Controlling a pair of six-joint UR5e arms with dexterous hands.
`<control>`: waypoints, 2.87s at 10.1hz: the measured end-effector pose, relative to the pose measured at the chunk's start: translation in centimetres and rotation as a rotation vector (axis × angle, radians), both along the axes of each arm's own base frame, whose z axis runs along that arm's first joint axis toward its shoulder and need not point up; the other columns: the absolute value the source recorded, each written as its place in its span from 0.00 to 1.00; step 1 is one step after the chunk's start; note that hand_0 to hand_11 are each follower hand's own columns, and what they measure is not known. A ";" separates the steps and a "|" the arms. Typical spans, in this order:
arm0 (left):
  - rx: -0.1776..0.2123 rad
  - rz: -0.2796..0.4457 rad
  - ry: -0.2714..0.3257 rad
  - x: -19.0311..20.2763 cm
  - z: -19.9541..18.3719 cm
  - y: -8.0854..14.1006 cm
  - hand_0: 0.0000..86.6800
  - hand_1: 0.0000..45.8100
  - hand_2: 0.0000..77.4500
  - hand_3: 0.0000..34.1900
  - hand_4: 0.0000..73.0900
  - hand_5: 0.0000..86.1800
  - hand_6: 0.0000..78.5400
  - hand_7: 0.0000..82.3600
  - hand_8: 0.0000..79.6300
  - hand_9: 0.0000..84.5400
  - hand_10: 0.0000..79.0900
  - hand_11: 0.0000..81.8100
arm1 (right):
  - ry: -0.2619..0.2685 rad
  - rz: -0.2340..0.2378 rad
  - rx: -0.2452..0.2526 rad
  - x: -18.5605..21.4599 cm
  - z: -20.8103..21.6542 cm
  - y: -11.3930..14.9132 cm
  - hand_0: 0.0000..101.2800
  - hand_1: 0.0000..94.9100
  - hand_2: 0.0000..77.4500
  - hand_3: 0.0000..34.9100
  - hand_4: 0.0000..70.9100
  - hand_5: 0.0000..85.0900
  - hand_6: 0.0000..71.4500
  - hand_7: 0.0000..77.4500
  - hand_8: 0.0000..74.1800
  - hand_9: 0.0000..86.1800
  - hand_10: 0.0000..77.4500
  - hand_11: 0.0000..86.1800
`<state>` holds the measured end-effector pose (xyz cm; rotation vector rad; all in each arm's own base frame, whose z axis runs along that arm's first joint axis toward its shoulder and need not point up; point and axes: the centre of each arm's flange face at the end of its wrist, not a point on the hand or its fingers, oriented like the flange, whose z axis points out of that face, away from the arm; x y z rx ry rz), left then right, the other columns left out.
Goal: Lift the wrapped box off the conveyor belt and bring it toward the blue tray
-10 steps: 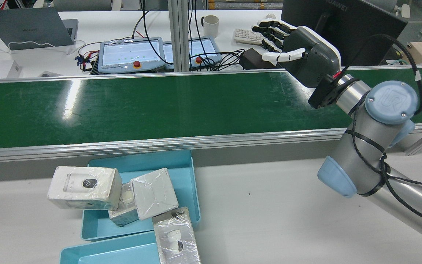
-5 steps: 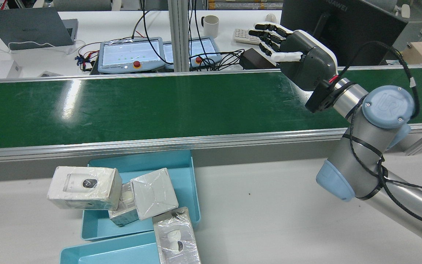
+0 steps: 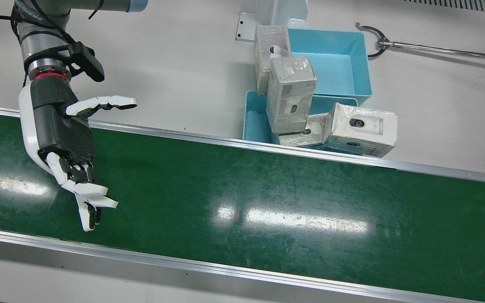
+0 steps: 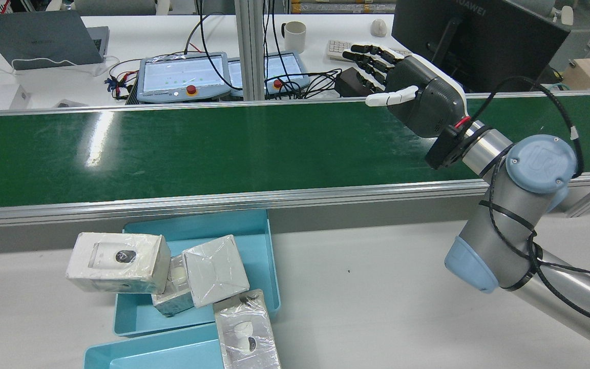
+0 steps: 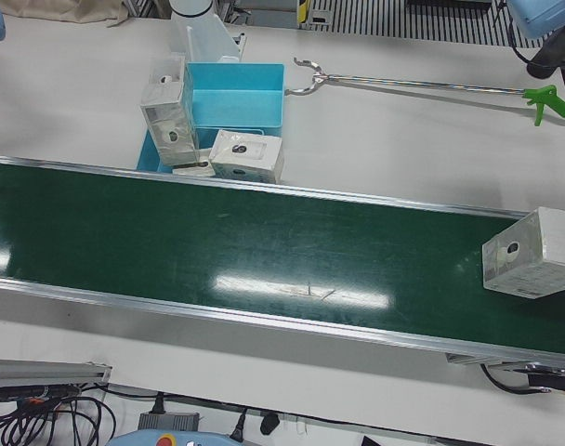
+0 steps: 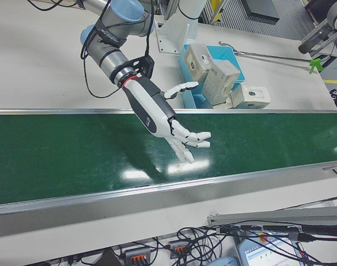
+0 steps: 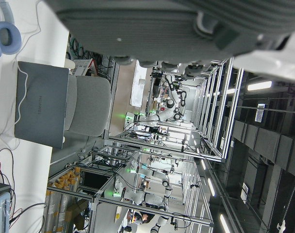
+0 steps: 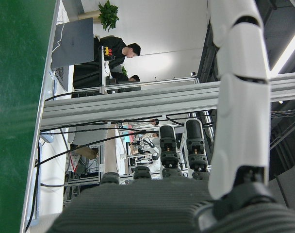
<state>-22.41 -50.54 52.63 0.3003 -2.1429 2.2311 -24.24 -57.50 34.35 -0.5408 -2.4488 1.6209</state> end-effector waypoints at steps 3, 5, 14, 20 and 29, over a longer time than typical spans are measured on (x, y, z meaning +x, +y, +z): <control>0.000 0.000 0.000 0.0 0.0 0.0 0.00 0.00 0.01 0.00 0.00 0.01 0.00 0.00 0.00 0.00 0.00 0.00 | -0.010 -0.001 0.017 0.2 1.2 0.3 0.51 0.24 0.28 0.26 0.15 0.35 0.05 0.27 0.00 0.06 0.00 0.02; 0.000 0.000 0.000 0.0 0.0 0.0 0.00 0.00 0.01 0.00 0.00 0.01 0.00 0.00 0.00 0.00 0.01 0.00 | -0.006 0.000 0.017 0.3 1.5 0.4 0.58 0.31 0.34 0.27 0.13 0.37 0.07 0.28 0.01 0.08 0.00 0.02; 0.000 0.000 0.000 0.0 0.0 0.0 0.00 0.00 0.01 0.00 0.00 0.01 0.00 0.01 0.00 0.00 0.00 0.00 | -0.018 -0.001 0.010 0.1 1.8 0.4 0.50 0.20 0.27 0.26 0.18 0.39 0.08 0.30 0.01 0.07 0.00 0.02; 0.000 0.000 0.000 0.0 0.0 0.0 0.00 0.00 0.01 0.00 0.00 0.01 0.00 0.00 0.00 0.00 0.01 0.00 | -0.020 -0.003 0.007 0.0 1.8 0.5 0.49 0.20 0.27 0.30 0.18 0.39 0.08 0.31 0.01 0.07 0.00 0.02; 0.000 0.000 0.000 0.0 0.0 0.0 0.00 0.00 0.01 0.00 0.00 0.01 0.00 0.01 0.00 0.00 0.01 0.00 | -0.023 -0.005 0.005 -0.1 1.9 0.5 0.50 0.20 0.27 0.34 0.18 0.40 0.08 0.32 0.01 0.07 0.00 0.02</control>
